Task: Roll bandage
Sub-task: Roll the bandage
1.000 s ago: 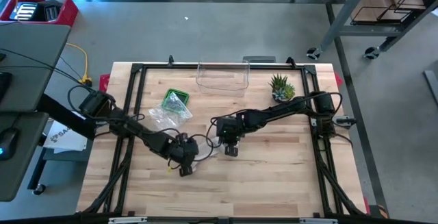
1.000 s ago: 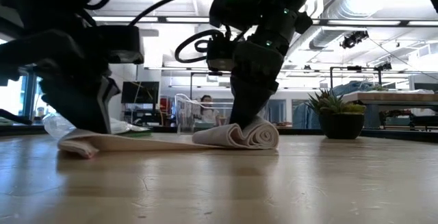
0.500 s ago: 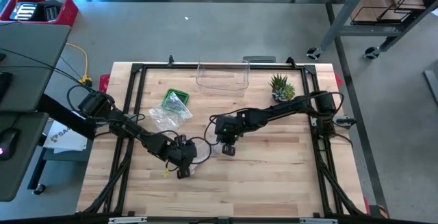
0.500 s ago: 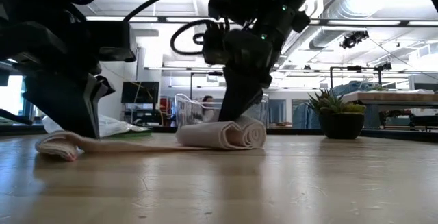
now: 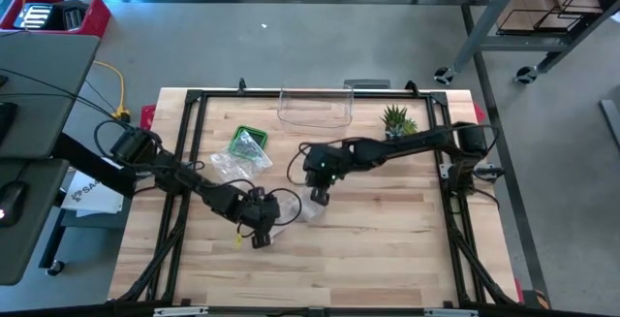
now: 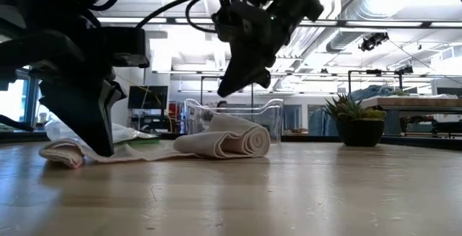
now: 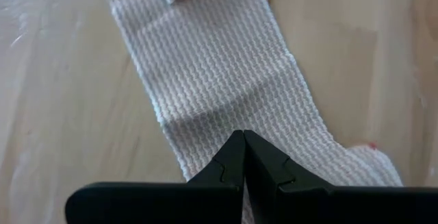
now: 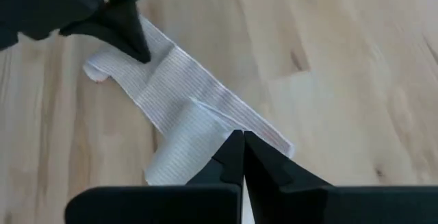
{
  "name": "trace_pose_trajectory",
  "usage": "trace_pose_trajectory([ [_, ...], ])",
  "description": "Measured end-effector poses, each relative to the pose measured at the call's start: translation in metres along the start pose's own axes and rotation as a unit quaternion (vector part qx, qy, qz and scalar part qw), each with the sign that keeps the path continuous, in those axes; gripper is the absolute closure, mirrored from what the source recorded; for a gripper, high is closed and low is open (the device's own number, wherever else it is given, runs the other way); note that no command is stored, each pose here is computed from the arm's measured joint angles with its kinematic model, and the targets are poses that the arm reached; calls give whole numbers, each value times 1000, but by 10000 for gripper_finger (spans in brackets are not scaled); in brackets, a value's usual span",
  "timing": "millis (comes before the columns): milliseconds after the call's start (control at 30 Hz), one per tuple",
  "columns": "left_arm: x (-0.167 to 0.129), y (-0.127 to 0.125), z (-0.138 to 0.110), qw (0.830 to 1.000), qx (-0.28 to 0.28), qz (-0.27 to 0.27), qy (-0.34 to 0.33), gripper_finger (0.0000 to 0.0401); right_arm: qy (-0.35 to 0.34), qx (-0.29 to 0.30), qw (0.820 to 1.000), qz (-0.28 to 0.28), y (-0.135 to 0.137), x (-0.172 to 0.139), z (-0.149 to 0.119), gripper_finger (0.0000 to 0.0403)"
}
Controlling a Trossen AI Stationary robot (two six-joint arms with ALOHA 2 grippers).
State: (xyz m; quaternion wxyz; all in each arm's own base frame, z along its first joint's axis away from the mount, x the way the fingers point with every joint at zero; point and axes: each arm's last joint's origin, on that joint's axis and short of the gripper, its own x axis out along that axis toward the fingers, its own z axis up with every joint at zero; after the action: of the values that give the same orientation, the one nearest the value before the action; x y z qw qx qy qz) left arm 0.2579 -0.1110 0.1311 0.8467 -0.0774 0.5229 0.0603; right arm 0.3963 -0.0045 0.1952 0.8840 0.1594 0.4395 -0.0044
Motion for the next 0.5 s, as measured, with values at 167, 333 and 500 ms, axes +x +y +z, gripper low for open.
trace_pose_trajectory([
  [167, -7, 9, 8, 1000, -23, 4, -15, 401, 16, 51, 995, 79, -24, -6, 6, 403],
  [333, -17, 22, 17, 998, -43, 11, -35, 401, 19, 64, 995, 76, -38, -9, 8, 403],
  [500, -27, 38, 25, 997, -60, 31, -48, 390, 28, 45, 995, 81, -45, -11, 7, 403],
])
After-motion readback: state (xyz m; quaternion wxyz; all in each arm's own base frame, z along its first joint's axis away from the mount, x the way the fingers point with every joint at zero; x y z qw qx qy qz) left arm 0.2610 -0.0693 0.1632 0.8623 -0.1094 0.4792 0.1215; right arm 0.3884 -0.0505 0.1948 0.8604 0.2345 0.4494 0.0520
